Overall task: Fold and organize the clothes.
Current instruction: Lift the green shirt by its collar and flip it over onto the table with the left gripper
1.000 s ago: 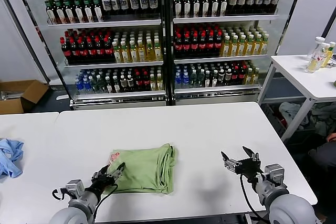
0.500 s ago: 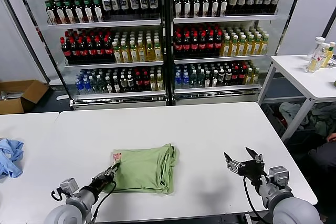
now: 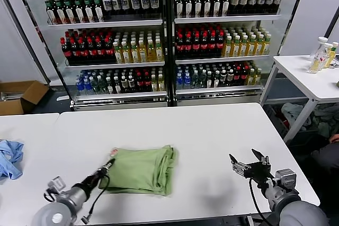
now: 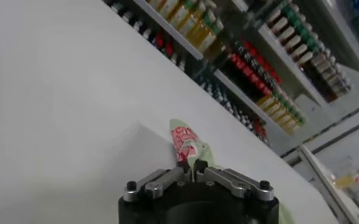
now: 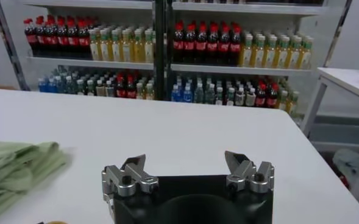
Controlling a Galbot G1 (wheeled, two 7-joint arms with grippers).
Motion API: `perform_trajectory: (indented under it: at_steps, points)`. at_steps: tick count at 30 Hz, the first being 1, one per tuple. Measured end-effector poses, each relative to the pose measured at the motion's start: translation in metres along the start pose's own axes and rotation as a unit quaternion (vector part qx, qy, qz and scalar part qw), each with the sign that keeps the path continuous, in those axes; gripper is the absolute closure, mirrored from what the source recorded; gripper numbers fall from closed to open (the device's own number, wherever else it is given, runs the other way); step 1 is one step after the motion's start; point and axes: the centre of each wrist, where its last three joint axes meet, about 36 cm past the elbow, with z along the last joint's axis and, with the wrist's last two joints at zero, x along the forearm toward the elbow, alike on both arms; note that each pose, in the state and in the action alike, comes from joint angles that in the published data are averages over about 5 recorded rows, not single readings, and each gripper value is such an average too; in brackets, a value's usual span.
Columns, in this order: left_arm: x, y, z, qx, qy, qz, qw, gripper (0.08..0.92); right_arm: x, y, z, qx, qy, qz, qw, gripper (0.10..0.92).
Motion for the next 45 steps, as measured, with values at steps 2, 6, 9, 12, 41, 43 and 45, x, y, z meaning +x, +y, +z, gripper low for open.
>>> perform_trajectory:
  at_steps: [2,6,9,12,41,43,45]
  points:
    - [0.008,0.006,-0.017,-0.006,-0.017,-0.008,1.000,0.902,0.000,-0.001,-0.001,0.001,-0.001,0.000,1.000,0.199]
    - [0.031,0.019,-0.061,-0.036,-0.060,-0.031,0.997,0.902,-0.002,-0.001,-0.001,0.000,-0.002,-0.001,1.000,0.200]
    - [0.055,0.022,-0.097,-0.073,-0.096,-0.050,0.991,0.902,-0.003,-0.001,-0.002,0.000,-0.004,-0.003,1.000,0.200]
    - [0.076,0.013,-0.128,-0.119,-0.126,-0.063,0.983,0.902,-0.005,0.002,-0.002,-0.001,-0.006,-0.005,1.000,0.199]
    - [-0.043,-0.095,0.101,-0.564,-0.045,-0.042,0.823,0.900,-0.006,0.006,0.005,-0.006,-0.011,-0.012,1.000,0.200]
    - [-0.050,-0.103,0.111,-0.563,-0.040,-0.032,0.825,0.886,-0.007,0.007,0.006,-0.006,-0.011,-0.014,1.000,0.199]
    - [-0.057,-0.110,0.118,-0.555,-0.040,-0.020,0.830,0.846,-0.008,0.008,0.006,-0.006,-0.011,-0.016,1.000,0.199]
